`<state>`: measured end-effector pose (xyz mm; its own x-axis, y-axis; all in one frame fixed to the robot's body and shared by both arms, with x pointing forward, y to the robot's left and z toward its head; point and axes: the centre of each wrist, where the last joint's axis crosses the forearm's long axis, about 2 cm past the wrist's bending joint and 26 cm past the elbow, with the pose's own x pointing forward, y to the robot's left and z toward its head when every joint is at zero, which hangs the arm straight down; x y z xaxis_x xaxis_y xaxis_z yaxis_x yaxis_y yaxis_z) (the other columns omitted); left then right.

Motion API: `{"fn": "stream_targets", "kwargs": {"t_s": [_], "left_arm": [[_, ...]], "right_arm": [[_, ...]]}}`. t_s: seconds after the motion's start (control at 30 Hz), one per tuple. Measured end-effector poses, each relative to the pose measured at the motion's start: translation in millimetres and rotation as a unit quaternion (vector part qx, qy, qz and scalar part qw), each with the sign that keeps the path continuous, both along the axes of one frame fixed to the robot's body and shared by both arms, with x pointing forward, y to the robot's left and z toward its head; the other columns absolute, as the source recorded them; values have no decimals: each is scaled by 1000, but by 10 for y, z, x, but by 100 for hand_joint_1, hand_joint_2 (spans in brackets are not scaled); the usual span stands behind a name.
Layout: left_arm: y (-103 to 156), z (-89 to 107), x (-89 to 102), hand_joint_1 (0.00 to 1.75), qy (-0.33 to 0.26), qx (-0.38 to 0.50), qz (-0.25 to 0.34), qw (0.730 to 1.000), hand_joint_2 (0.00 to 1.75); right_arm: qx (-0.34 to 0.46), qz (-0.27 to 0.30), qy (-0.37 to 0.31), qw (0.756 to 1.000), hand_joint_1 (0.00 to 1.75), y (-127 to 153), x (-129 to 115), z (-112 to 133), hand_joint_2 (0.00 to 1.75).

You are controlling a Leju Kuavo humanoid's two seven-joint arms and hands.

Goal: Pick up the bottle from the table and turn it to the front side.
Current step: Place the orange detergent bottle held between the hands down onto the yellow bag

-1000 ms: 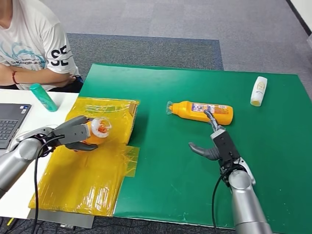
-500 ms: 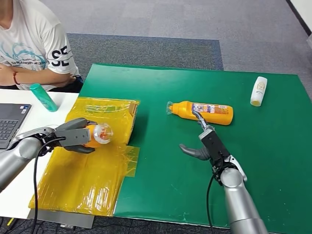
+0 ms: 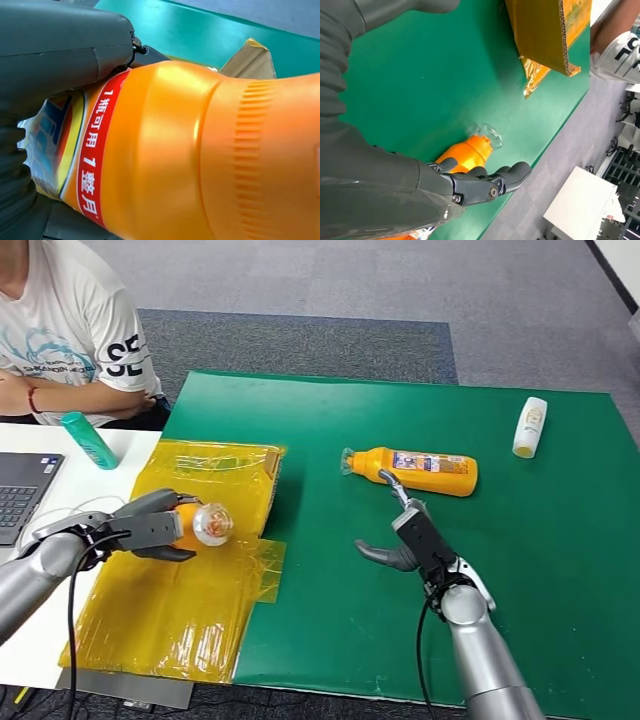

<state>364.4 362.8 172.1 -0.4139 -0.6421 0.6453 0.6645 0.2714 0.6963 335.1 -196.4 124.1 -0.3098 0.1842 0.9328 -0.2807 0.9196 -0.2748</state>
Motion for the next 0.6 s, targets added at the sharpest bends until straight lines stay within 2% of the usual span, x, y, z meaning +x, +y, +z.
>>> {"fn": "stream_targets", "kwargs": {"t_s": [0.6], "left_arm": [[-152,-2,22,175,-7,-63,1,998,175]], "right_arm": [[-4,9,1,1000,0,87,-19,-10,175]]}}
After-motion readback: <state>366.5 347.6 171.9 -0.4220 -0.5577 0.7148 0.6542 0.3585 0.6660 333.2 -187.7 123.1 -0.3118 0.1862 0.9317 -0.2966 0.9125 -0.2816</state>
